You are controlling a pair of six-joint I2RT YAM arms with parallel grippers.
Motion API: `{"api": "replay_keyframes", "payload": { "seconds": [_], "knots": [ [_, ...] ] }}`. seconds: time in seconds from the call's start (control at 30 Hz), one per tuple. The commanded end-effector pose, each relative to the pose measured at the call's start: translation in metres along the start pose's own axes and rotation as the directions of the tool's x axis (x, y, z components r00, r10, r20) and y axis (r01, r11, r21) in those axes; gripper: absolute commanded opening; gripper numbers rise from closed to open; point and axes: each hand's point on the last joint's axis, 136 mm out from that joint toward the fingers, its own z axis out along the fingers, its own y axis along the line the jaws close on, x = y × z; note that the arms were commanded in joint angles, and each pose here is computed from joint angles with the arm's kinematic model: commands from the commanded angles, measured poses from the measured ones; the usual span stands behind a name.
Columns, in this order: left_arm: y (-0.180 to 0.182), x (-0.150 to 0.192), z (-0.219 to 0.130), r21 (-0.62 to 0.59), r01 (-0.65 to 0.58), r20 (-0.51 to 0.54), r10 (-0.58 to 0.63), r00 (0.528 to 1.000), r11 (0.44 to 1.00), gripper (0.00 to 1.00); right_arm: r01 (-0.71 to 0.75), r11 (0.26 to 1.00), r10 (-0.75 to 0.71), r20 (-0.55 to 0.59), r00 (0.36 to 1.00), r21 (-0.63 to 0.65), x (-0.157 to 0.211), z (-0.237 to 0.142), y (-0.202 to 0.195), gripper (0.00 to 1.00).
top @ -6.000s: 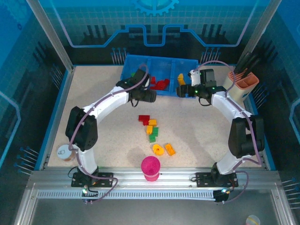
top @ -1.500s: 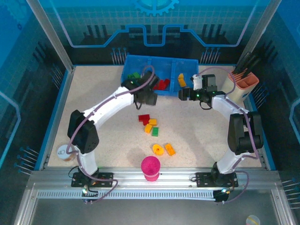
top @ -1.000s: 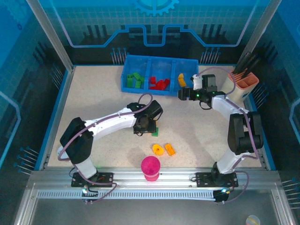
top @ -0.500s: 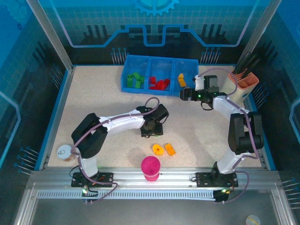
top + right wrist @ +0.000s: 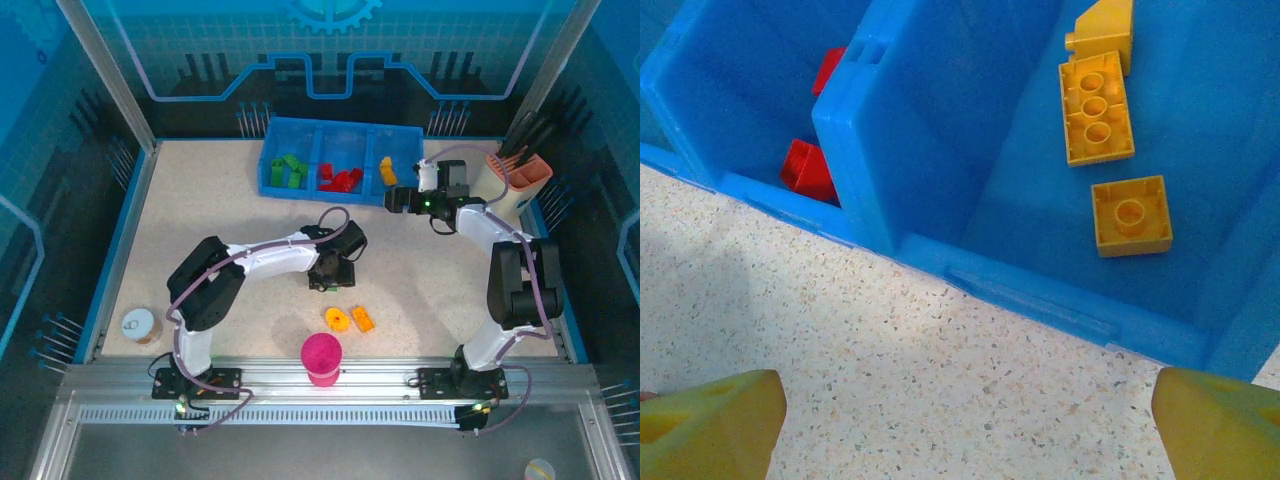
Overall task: Sort the legos into containers by color
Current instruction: Pick up the lego from the center of the table.
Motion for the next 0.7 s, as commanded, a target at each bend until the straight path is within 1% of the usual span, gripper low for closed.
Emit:
{"api": "replay_keyframes", "payload": {
  "seconds": [0.0,0.2,0.33,0.57,0.67],
  "knots": [
    [-0.005,0.006,0.01,0.006,-0.03,-0.037,0.03,0.999,1.0,0.64,-0.014,1.0,0.014,0.015,1.0,-0.016,-0.002,-0.001,-0.003,0.95],
    [-0.007,0.007,0.017,0.004,-0.045,-0.052,0.045,0.998,0.999,0.63,-0.02,1.0,0.02,0.014,1.0,-0.018,0.0,0.0,-0.004,0.95],
    [-0.006,0.011,0.022,-0.008,-0.061,-0.081,0.06,0.995,0.998,0.56,-0.022,1.0,0.022,0.011,1.0,-0.018,0.001,0.001,-0.004,0.95],
    [0.003,0.02,0.029,-0.049,-0.1,-0.137,0.092,0.986,0.994,0.52,-0.025,1.0,0.025,0.011,1.0,-0.018,0.001,0.001,-0.004,0.95],
    [0.007,0.023,0.037,-0.067,-0.119,-0.161,0.107,0.981,0.991,0.47,-0.023,1.0,0.024,0.014,1.0,-0.019,0.0,0.001,-0.004,0.95]
  ]
}}
